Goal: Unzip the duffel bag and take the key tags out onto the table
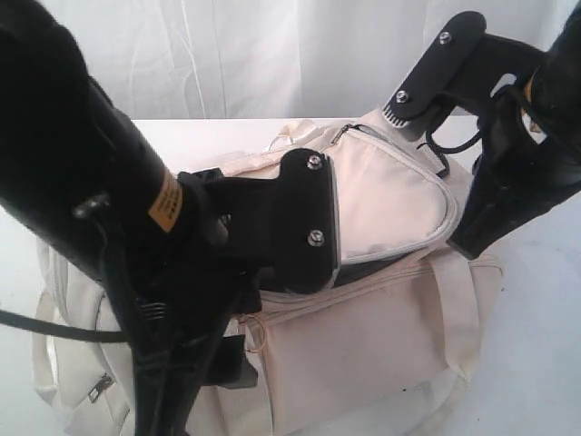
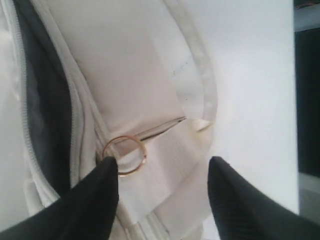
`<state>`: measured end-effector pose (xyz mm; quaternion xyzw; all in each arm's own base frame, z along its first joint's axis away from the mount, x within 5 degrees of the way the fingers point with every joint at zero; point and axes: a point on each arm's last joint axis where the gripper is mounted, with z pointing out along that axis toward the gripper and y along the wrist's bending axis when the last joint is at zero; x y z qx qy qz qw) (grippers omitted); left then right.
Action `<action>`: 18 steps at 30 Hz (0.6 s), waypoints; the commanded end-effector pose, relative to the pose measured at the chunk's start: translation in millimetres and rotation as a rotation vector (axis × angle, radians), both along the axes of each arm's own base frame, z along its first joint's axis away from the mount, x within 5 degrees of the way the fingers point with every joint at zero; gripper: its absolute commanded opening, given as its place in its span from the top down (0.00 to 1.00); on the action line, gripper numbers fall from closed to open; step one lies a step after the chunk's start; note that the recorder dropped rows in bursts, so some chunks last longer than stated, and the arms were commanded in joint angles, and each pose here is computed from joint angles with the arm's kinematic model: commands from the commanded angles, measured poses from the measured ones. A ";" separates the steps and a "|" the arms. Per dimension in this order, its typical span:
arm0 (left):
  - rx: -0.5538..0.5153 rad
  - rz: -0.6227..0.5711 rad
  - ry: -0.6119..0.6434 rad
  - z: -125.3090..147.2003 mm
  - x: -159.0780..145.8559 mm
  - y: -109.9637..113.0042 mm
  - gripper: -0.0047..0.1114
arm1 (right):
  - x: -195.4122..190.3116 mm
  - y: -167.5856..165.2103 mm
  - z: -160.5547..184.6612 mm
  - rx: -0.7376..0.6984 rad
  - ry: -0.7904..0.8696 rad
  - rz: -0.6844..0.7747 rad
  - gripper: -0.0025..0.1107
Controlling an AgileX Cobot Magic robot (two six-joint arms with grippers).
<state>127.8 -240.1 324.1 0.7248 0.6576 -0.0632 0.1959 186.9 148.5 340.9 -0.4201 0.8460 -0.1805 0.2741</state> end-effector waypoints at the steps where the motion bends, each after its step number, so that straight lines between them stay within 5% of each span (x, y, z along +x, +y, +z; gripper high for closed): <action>1: 0.016 -0.018 -0.071 -5.3 5.1 -8.9 0.45 | 5.8 -16.2 8.3 0.100 0.022 0.025 0.98; 7: 0.085 -0.068 -0.115 -19.0 4.7 -20.5 0.47 | 9.7 -29.5 16.7 0.318 0.068 0.074 0.98; 18: 0.216 -0.085 -0.150 -40.2 15.6 -26.6 0.48 | 12.0 -32.4 16.7 0.346 0.073 0.056 0.98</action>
